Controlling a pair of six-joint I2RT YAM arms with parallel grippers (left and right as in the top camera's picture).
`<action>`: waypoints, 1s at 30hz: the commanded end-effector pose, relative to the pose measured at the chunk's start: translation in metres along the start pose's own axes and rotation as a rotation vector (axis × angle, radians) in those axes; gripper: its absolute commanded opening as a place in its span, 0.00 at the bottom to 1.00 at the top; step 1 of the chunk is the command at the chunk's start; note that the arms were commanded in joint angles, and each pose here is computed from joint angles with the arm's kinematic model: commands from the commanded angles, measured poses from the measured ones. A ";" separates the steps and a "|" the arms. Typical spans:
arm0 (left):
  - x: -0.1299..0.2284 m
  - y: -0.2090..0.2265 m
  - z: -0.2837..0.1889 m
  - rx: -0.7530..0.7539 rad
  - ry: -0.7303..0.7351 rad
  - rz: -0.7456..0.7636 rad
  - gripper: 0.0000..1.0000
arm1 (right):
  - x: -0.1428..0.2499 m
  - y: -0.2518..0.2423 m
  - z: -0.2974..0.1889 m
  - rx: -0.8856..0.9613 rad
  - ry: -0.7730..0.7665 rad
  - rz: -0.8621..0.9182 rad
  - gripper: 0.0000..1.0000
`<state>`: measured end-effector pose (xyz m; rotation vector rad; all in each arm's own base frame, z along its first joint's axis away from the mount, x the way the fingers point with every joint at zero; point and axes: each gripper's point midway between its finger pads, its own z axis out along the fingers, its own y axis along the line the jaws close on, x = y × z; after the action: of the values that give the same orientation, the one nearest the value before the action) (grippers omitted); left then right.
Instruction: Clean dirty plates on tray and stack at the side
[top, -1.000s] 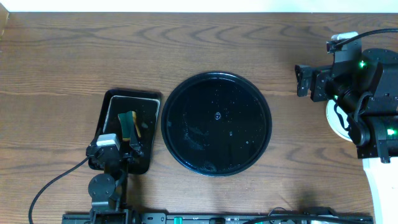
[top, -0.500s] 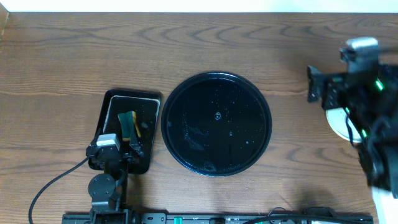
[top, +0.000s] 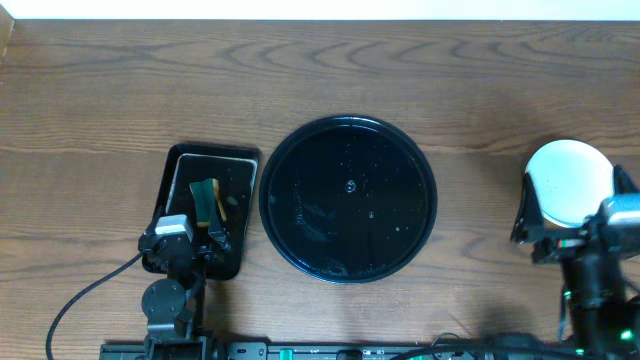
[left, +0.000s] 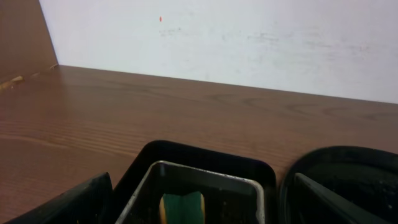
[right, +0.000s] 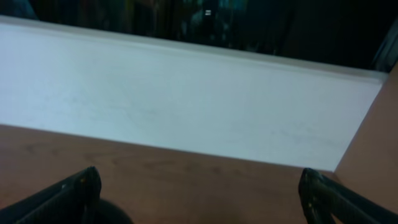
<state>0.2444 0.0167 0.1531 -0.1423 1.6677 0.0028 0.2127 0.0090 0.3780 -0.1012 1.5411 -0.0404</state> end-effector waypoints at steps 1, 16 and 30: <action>0.016 0.007 0.000 -0.038 0.048 0.007 0.90 | 0.028 0.001 -0.001 0.013 -0.009 0.011 0.99; 0.016 0.007 0.000 -0.038 0.048 0.007 0.90 | 0.132 0.021 0.012 -0.044 -0.059 0.022 0.99; 0.016 0.007 0.000 -0.038 0.048 0.007 0.90 | 0.174 0.034 0.021 -0.103 0.009 -0.074 0.99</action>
<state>0.2444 0.0167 0.1532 -0.1423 1.6673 0.0028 0.2366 0.0252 0.2094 -0.2104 1.5446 -0.0126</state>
